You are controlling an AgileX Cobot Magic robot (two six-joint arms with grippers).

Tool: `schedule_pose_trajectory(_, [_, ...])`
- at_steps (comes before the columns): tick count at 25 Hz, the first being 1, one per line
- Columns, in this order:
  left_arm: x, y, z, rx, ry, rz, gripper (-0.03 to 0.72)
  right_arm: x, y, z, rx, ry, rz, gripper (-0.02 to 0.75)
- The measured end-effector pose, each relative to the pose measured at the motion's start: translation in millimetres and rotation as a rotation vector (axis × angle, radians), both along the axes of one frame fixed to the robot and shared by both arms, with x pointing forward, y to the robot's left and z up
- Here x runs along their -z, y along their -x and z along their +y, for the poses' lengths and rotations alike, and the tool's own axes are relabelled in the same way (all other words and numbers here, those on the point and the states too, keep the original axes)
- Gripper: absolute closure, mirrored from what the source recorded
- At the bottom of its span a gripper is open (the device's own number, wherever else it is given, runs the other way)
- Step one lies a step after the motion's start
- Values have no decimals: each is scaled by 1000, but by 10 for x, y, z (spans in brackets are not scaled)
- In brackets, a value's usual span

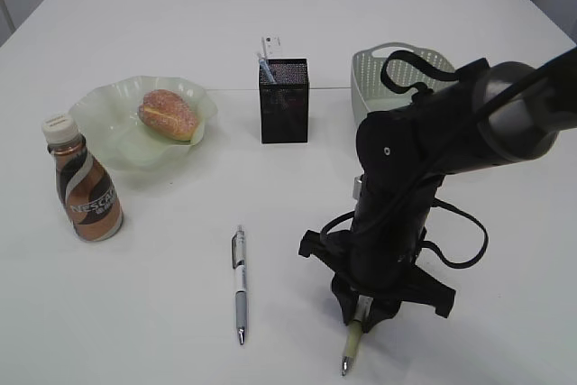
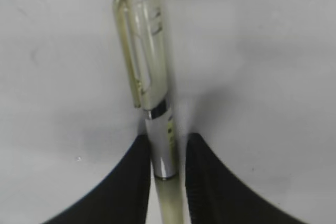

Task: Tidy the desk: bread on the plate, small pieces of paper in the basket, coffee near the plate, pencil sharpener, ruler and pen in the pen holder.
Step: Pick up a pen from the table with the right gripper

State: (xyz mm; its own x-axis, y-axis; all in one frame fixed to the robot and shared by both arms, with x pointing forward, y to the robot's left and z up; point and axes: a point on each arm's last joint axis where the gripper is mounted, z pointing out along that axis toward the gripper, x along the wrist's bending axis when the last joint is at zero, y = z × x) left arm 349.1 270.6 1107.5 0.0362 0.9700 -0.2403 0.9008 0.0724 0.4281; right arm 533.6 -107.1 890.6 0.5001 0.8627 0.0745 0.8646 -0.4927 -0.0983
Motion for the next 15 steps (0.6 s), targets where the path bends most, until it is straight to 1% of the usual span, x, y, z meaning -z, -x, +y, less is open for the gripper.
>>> schedule_pose_trajectory(3, [0,0,0,0,0,0,306,0,0,0,-41,-2,-5,652])
schedule_pose_trajectory(4, [0,0,-2,0,2,0,307,0,-1,-1,-51,-1,-6,668])
schedule_pose_trajectory(7, [-1,1,-8,2,10,1,307,1,-2,-9,-68,7,-10,678])
schedule_pose_trajectory(9, [-2,1,-9,2,10,1,307,2,-5,-16,-104,13,-17,680])
schedule_pose_trajectory(10, [-2,1,-9,2,10,1,307,3,-7,-19,-139,15,-22,680])
schedule_pose_trajectory(15, [-2,2,-11,2,12,2,326,-35,-12,-11,-410,14,-29,680])
